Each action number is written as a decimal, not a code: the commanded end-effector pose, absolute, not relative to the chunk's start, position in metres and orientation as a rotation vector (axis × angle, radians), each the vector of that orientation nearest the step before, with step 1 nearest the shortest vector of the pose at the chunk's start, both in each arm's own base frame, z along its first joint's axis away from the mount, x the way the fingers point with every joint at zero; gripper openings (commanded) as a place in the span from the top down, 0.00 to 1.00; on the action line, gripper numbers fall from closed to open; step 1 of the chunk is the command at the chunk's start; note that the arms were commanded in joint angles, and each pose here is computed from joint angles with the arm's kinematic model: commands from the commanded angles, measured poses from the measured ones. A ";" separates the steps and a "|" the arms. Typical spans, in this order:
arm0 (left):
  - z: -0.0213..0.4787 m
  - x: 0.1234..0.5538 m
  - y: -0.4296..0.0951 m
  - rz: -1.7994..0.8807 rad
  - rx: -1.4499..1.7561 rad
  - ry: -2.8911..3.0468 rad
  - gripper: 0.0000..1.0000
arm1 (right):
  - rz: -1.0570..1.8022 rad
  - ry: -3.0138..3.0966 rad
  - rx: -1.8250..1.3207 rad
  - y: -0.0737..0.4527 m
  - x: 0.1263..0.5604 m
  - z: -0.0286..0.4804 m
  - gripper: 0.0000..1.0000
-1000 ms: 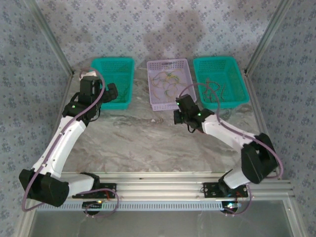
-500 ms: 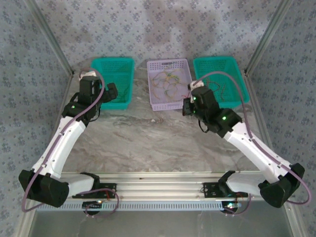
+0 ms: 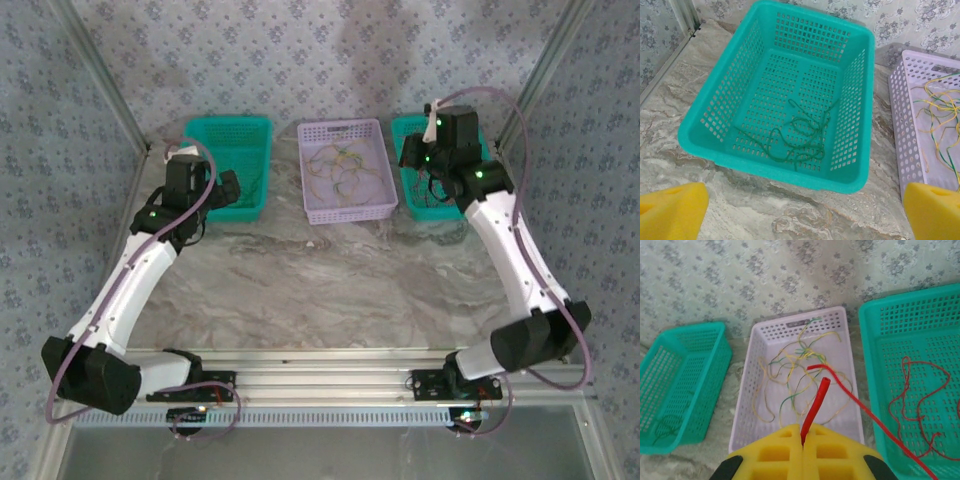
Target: Untangle the cables
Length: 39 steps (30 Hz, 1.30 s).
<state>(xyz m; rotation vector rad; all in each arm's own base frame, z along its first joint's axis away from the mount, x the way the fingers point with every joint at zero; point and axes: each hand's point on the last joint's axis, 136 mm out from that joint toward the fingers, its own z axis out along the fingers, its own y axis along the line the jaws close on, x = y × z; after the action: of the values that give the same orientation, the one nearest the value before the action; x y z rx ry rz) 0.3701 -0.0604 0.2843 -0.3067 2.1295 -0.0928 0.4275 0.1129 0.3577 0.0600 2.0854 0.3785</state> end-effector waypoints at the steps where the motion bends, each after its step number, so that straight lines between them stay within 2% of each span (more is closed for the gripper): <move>1: 0.282 0.373 -0.066 -0.100 -0.280 2.133 0.00 | 0.458 2.107 0.147 0.096 0.455 0.350 1.00; 8: 0.280 0.373 -0.066 -0.090 -0.277 2.133 0.00 | 0.450 2.169 0.251 0.058 0.515 0.318 1.00; 16: 0.278 0.372 -0.071 -0.076 -0.254 2.141 0.00 | 0.396 2.261 0.277 0.044 0.557 0.269 1.00; 26: 0.281 0.370 -0.076 -0.084 -0.237 2.137 0.00 | 0.445 2.353 0.337 0.035 0.590 0.209 1.00; 34: 0.278 0.371 -0.078 -0.078 -0.229 2.146 0.00 | 0.395 2.416 0.343 0.035 0.600 0.184 1.00; 39: 0.278 0.369 -0.082 -0.047 -0.201 2.143 0.00 | 0.344 2.455 0.317 0.034 0.598 0.173 0.90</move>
<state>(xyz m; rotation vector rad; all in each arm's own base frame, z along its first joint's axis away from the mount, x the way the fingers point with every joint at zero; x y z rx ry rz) 0.3677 -0.0819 0.2794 -0.2253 2.1491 -0.0901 0.6017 0.0366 0.1784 0.3355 2.4183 0.3906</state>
